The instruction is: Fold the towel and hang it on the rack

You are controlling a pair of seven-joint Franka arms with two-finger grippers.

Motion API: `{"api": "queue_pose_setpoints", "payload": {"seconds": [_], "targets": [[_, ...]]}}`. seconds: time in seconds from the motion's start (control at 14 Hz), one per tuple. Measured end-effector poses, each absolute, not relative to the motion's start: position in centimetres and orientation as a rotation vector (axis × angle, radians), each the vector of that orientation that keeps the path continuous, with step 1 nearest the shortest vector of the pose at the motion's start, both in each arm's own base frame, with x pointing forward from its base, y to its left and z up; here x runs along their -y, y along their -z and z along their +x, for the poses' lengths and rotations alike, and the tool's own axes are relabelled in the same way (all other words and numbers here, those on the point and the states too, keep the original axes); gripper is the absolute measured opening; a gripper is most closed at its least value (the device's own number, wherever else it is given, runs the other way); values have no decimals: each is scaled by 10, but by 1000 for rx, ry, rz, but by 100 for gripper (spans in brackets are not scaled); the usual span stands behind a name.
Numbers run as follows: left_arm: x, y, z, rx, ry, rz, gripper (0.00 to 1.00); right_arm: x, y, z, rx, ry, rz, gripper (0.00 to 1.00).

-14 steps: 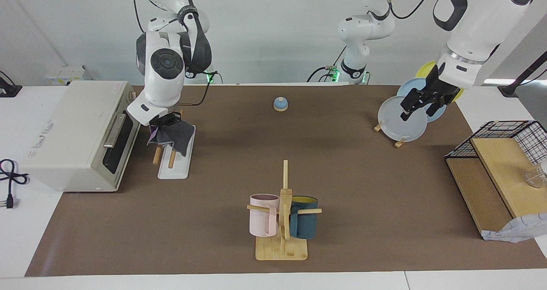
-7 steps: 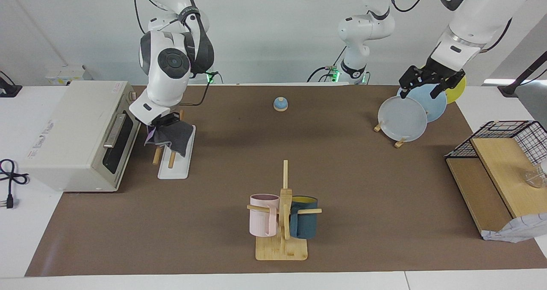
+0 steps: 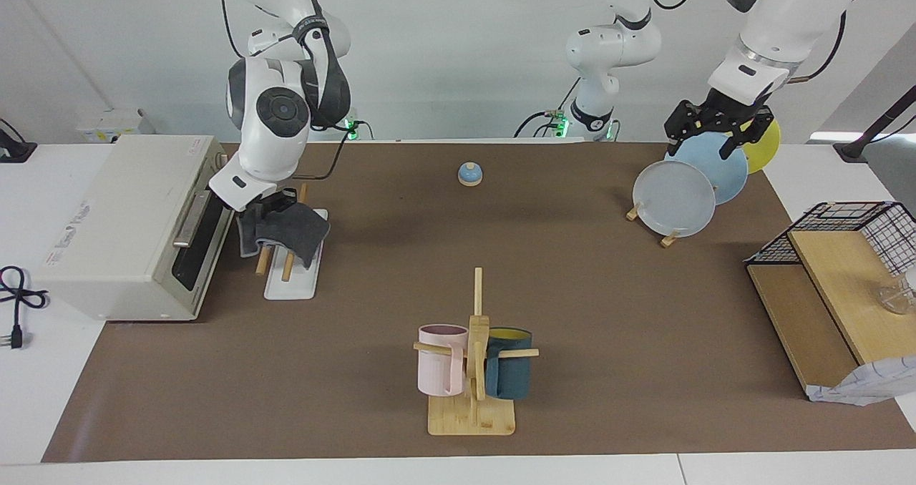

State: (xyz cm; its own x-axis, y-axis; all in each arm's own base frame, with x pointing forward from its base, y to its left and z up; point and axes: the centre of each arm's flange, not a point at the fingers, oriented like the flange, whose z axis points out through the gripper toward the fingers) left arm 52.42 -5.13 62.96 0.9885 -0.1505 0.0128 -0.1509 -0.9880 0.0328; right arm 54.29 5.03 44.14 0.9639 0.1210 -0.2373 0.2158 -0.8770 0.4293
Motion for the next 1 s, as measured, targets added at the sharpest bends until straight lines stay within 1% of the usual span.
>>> {"api": "queue_pose_setpoints", "payload": {"seconds": [0.07,0.14,0.29,0.36,0.57,1.0], "targets": [[50,-632,528,236,-24,3096,100,-50,-442,543,-240,279,2649,62],[50,-633,531,236,-23,3095,100,-51,-442,543,-240,278,2650,74],[49,-627,531,237,9,3095,100,-51,-444,543,-238,274,2654,94],[48,-625,531,233,27,3095,100,-52,-447,543,-231,268,2672,100],[43,-625,530,210,42,3096,100,-48,-477,548,-135,241,2804,100],[33,-624,530,174,55,3115,100,4,-577,550,124,192,2995,100]]}}
